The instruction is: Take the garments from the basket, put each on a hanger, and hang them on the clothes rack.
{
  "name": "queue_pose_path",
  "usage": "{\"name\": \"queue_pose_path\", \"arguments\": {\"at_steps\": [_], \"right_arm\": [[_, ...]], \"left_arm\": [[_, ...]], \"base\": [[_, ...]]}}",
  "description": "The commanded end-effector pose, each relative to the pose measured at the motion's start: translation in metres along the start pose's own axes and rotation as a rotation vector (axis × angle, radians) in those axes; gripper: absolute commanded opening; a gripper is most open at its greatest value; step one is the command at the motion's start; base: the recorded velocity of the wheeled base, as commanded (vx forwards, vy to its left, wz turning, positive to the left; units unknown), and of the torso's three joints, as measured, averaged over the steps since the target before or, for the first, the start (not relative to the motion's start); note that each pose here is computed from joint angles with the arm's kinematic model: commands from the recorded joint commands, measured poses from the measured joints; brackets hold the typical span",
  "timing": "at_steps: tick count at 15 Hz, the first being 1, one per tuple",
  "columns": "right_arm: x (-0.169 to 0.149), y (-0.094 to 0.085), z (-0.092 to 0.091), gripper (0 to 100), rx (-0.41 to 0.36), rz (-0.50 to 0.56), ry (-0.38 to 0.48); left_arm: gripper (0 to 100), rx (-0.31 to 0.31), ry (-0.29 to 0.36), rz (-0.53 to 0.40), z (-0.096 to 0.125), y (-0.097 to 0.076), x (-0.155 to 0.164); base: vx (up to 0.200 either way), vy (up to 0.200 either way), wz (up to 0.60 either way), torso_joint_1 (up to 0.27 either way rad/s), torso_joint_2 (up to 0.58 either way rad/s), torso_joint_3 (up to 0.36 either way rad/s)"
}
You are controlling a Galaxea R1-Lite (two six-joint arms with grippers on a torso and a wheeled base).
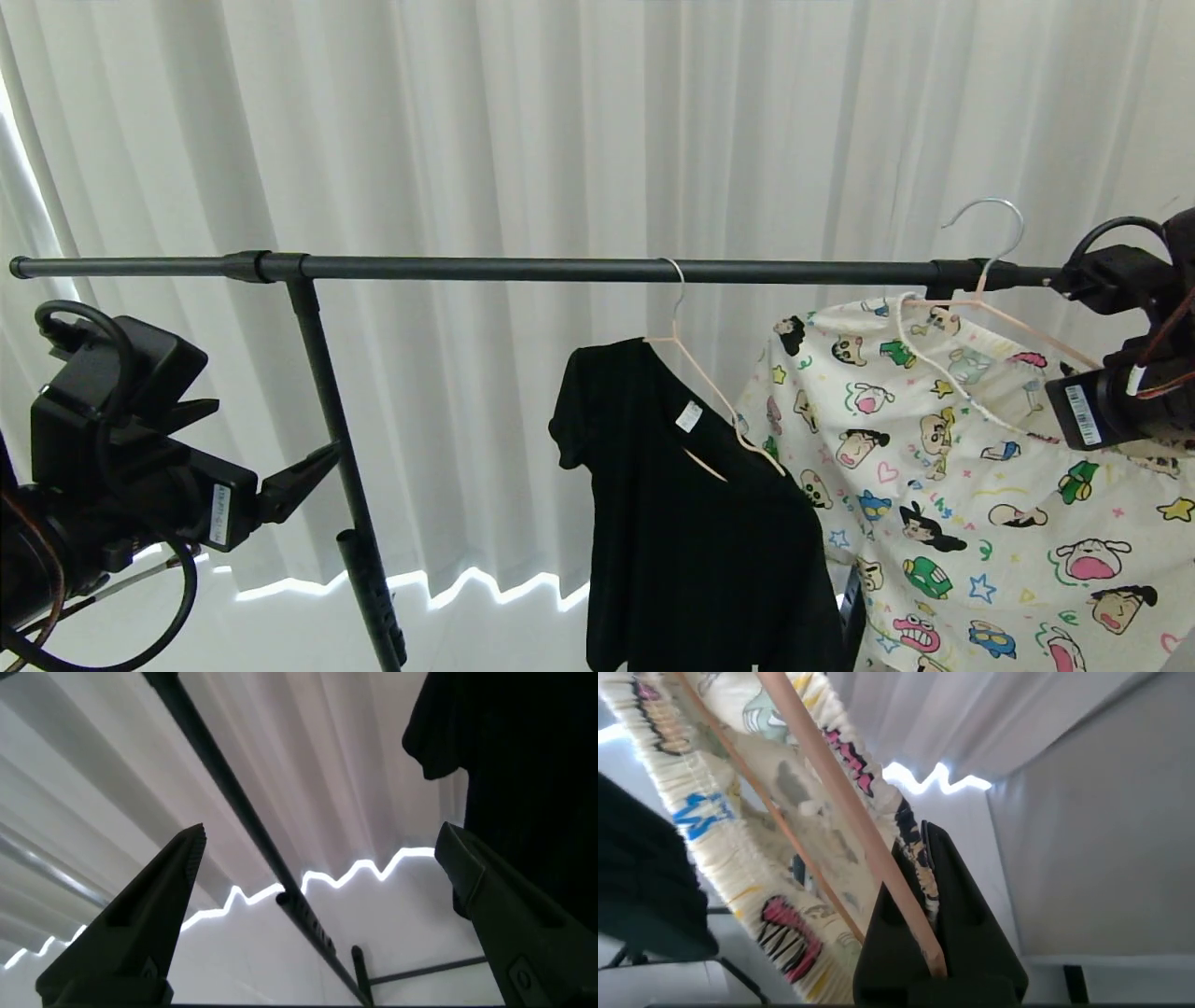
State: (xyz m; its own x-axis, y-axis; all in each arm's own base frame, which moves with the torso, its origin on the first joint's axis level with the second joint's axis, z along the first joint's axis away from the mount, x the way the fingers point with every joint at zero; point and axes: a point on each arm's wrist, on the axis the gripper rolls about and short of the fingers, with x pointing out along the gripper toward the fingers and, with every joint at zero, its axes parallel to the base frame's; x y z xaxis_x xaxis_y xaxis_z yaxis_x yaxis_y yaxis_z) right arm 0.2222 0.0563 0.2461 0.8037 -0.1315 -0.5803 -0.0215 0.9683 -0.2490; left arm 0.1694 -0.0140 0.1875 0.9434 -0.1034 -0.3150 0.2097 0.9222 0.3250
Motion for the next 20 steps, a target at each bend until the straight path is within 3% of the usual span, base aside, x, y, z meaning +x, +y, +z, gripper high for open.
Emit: {"name": "queue_pose_path", "arguments": {"at_steps": [1,14,20], "right_arm": [[0.009,0.010,0.000,0,-0.025,0.018,0.023],[0.056,0.050,0.005,0,-0.058,0.042,0.094],[0.059,0.054,0.003,0,-0.067,0.042,0.105]], "left_arm": [[100,0.001,-0.001,0.001,0.000,0.000,0.000],[100,0.005,0.005,-0.005,-0.002,-0.001,0.000],[100,0.007,0.006,-0.007,-0.002,-0.001,0.000]], "base": [[0.200,0.000,0.00,0.007,0.00,0.002],[0.015,0.000,0.00,0.000,0.00,0.000],[0.000,0.000,0.00,0.000,0.00,0.000]]}}
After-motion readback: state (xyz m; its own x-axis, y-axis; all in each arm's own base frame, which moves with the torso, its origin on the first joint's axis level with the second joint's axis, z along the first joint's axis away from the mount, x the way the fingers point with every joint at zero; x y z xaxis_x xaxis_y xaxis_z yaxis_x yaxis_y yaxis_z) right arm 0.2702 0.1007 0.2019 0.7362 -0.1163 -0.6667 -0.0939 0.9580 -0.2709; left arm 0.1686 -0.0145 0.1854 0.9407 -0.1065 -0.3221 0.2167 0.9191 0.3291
